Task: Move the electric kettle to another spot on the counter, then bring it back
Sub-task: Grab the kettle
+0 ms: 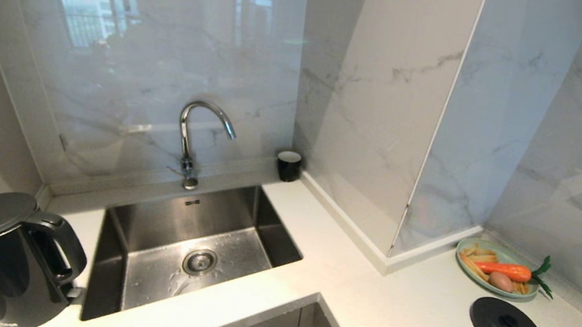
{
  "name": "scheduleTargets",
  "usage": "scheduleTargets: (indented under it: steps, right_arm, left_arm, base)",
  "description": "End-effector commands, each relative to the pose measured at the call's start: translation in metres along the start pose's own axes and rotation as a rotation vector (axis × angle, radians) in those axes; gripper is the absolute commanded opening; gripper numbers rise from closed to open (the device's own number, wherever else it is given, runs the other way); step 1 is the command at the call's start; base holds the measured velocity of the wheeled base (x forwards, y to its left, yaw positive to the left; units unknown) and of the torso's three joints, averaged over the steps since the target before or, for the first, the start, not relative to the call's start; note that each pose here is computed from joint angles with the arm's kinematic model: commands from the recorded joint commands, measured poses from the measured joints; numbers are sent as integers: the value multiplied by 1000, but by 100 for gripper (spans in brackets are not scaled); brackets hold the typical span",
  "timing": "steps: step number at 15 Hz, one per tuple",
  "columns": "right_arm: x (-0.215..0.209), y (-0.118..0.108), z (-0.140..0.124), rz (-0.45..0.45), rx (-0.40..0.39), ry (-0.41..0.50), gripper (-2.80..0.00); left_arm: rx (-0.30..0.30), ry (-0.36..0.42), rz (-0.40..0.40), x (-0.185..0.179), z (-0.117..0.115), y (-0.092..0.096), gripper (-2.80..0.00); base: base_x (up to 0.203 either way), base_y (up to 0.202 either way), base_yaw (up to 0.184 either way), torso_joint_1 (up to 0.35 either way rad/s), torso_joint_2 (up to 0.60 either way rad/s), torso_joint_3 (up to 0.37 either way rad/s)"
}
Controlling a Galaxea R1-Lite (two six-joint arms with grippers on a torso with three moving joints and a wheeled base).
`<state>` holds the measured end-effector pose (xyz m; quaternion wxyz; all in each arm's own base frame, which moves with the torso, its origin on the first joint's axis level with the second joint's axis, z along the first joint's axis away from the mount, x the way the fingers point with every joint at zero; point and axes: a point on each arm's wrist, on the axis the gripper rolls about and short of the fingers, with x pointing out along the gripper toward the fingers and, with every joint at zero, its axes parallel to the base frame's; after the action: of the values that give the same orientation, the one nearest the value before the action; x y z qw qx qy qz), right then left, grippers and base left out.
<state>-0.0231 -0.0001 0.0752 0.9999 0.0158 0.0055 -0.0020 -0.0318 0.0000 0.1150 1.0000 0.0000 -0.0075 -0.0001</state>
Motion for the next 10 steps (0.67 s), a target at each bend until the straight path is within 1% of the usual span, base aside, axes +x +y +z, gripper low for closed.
scheduleTargets:
  steps: [1,3,6,8,10]
  right_arm:
    - [0,0,0,-1,1,0,-280]
    - [0,0,0,-1,1,0,-280]
    - [0,0,0,-1,1,0,-280]
    - [0,0,0,0,1,0,-280]
    - [0,0,0,0,1,0,-280]
  left_arm:
    - [-3,72,-37,10,28,0,-280]
    - [-6,171,-69,27,37,-1,-280]
    - [-33,373,-66,70,40,-2,-280]
    - [-59,488,-40,103,37,-2,-280]
    - [-72,614,26,137,28,-1,-280]
  base:
    - [0,0,0,0,0,0]
    - [0,0,0,0,0,0]
    - [0,0,0,0,0,0]
    - [0,0,0,0,0,0]
    - [0,0,0,0,0,0]
